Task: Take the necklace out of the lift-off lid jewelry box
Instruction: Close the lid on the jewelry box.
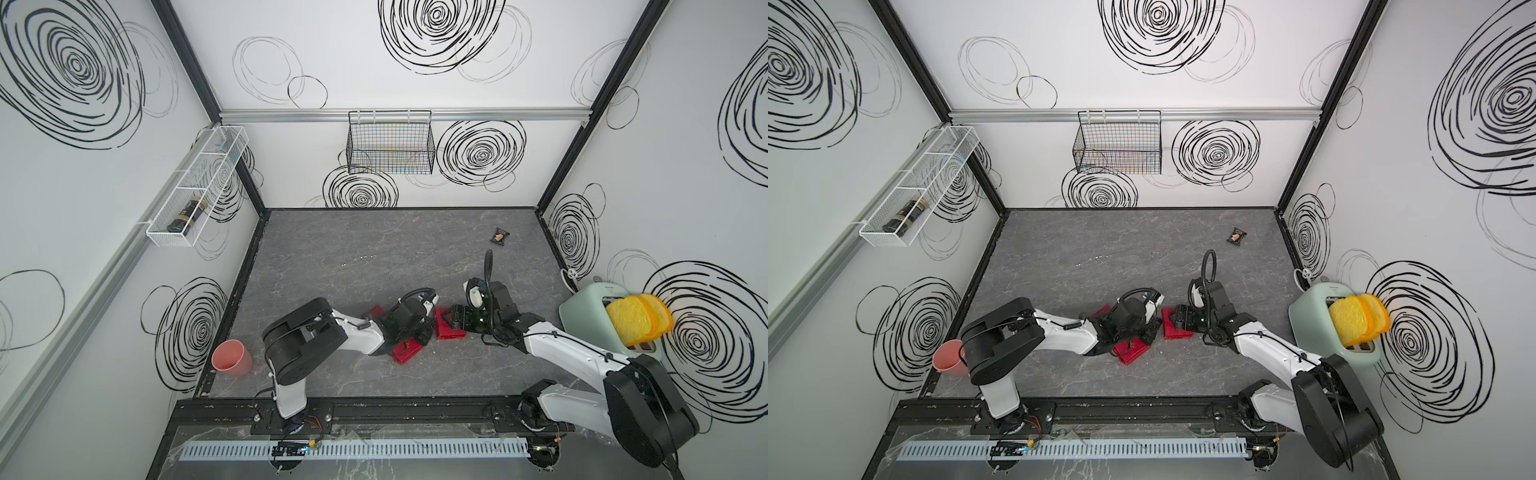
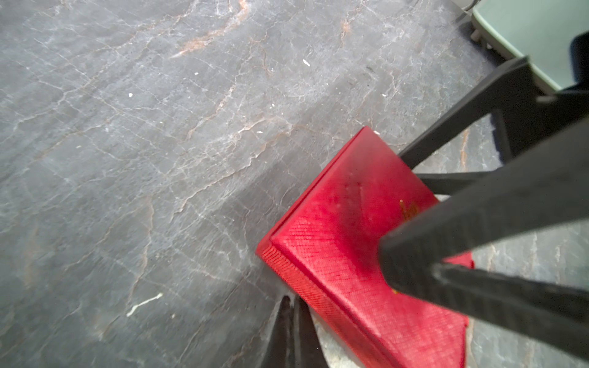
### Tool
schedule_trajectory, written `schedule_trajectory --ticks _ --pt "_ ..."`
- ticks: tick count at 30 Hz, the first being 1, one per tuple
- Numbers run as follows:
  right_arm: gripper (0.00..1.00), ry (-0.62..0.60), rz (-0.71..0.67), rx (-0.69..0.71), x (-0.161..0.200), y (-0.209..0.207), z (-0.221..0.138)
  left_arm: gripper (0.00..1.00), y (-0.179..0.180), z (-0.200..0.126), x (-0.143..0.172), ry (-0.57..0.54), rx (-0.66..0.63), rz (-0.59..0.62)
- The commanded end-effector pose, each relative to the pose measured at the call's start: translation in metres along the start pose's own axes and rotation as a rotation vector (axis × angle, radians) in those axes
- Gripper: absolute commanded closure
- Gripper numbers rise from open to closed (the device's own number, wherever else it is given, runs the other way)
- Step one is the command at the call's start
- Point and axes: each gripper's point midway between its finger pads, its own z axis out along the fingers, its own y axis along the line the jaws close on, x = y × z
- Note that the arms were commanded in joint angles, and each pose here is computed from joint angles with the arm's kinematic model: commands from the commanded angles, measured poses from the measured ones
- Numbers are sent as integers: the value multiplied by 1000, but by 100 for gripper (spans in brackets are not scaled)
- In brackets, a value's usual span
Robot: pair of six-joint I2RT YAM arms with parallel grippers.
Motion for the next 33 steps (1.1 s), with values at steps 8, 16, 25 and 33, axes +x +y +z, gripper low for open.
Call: schedule_trajectory --ticks 8,16,25,33 --pt "26 58 -54 123 6 -9 19 100 -8 -7 -11 -45 53 -40" --pt "32 60 -90 226 9 -18 24 100 11 -33 -27 -94 17 -66" --pt "32 62 -117 318 10 -28 24 100 10 -58 -46 -141 5 -28" --pt "2 -1 -222 283 -11 10 10 87 28 -93 -42 -146 -71 -28"
